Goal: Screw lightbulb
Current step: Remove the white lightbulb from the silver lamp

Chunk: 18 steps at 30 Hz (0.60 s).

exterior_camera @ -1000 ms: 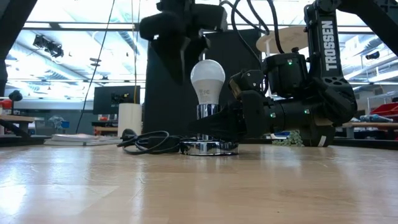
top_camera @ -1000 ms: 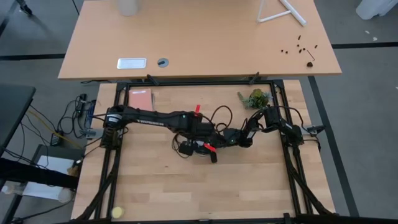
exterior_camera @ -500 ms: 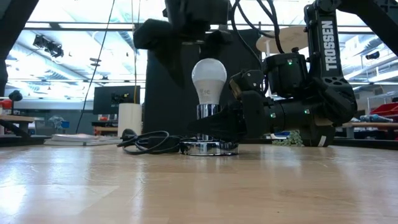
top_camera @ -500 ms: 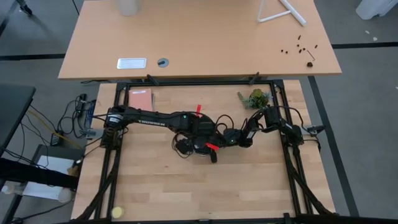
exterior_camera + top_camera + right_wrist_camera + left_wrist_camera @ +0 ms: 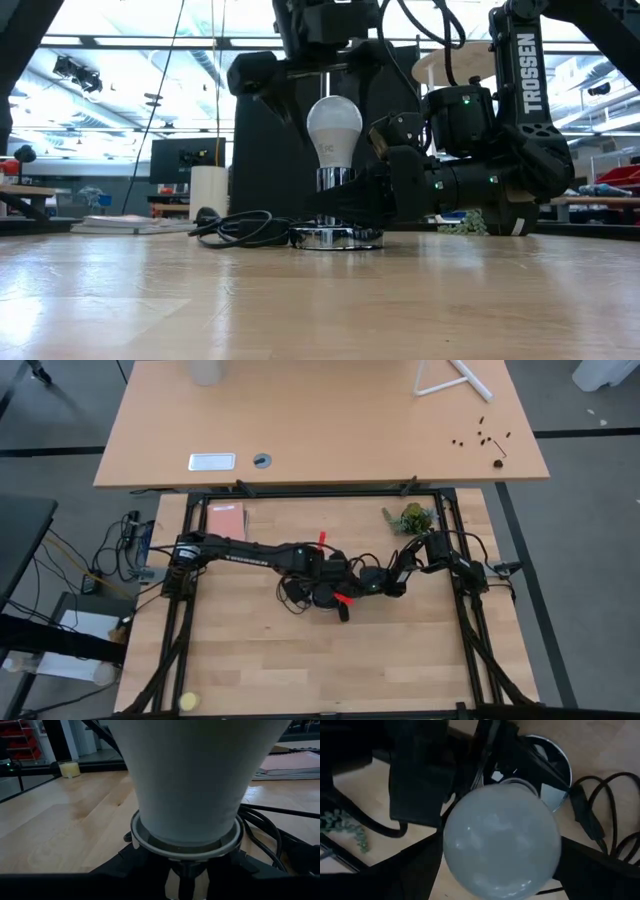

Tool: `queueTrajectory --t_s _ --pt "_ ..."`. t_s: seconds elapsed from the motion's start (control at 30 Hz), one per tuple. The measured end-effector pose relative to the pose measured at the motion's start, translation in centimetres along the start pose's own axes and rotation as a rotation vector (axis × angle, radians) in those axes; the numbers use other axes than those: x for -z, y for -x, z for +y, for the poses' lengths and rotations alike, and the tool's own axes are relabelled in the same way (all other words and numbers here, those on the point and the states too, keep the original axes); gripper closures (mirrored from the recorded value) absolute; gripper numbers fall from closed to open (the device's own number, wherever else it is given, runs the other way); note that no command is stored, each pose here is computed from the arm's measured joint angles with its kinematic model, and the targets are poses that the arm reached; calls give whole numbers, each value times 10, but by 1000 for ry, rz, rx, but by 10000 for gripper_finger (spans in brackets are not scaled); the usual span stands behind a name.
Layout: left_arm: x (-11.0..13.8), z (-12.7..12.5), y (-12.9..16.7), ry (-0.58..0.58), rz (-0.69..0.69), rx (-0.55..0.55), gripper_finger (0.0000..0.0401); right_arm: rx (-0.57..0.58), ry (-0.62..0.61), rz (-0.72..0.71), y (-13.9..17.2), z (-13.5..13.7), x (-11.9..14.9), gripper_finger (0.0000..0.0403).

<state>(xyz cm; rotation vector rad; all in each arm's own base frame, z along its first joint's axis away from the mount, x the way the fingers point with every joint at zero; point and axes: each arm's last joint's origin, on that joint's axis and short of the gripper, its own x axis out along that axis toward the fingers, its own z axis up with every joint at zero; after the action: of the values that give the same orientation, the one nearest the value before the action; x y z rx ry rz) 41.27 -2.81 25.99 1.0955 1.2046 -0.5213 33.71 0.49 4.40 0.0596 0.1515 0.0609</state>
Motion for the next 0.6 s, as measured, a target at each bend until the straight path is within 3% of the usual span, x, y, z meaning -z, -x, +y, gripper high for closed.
queueTrajectory --t_s 0.23,0.6 --pt "-1 -2 0 -17 -5 24 51 0 2 0 0 0 0 223" --pt "-2 -1 0 8 -40 25 102 0 7 1 0 0 0 223"
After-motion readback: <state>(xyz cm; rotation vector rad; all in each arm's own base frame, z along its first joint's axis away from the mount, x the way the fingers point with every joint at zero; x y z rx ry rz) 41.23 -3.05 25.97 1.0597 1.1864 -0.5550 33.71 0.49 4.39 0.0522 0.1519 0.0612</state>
